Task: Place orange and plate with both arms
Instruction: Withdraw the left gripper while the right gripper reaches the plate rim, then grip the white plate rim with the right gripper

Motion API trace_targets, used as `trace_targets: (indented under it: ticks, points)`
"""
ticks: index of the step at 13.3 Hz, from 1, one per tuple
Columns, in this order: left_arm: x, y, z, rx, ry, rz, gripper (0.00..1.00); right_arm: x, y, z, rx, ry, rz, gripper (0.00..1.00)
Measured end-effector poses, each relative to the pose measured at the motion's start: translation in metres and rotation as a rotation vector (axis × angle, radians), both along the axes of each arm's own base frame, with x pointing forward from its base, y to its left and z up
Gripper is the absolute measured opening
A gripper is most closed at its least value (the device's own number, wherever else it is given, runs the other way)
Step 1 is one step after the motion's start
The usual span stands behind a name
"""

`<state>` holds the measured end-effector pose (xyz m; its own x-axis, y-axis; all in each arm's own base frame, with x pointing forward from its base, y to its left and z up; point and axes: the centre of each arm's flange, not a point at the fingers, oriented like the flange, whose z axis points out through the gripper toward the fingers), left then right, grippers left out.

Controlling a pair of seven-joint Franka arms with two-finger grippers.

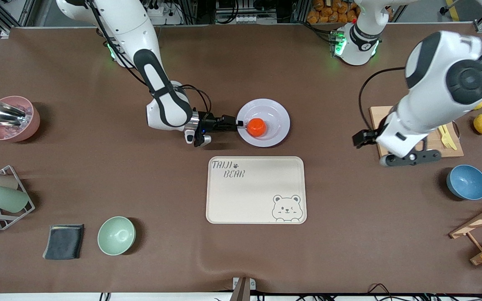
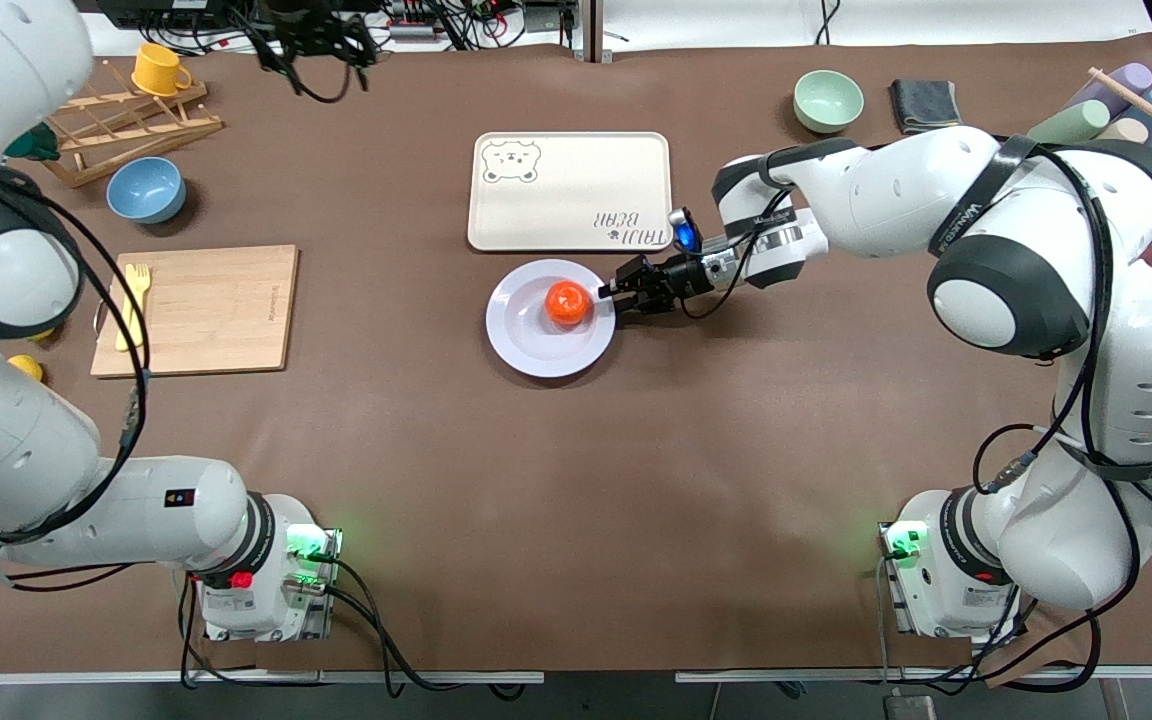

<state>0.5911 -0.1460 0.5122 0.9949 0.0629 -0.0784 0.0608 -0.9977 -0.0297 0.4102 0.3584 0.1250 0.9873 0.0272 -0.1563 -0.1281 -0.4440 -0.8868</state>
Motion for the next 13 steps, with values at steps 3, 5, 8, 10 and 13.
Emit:
trace_targets:
  ticks: [3, 5, 8, 10, 13]
  points:
    - [-0.015, 0.027, 0.029, 0.013, 0.016, -0.089, 1.0, -0.002, -0.003, -0.005, 0.009, -0.034, -0.009, 0.41]
    - [-0.026, 0.046, 0.05, 0.019, 0.023, -0.13, 1.0, -0.005, -0.002, -0.012, 0.018, -0.059, -0.024, 0.15]
    - [-0.043, 0.082, 0.08, 0.018, 0.023, -0.17, 1.0, -0.012, 0.007, -0.013, 0.038, -0.067, -0.04, 0.04]
    - [-0.049, 0.101, 0.09, 0.01, 0.016, -0.19, 1.0, -0.012, 0.009, -0.012, 0.051, -0.062, -0.056, 0.04]
    - [-0.049, 0.106, 0.086, 0.0, 0.025, -0.192, 1.0, -0.008, 0.017, -0.004, 0.118, -0.043, -0.127, 0.04]
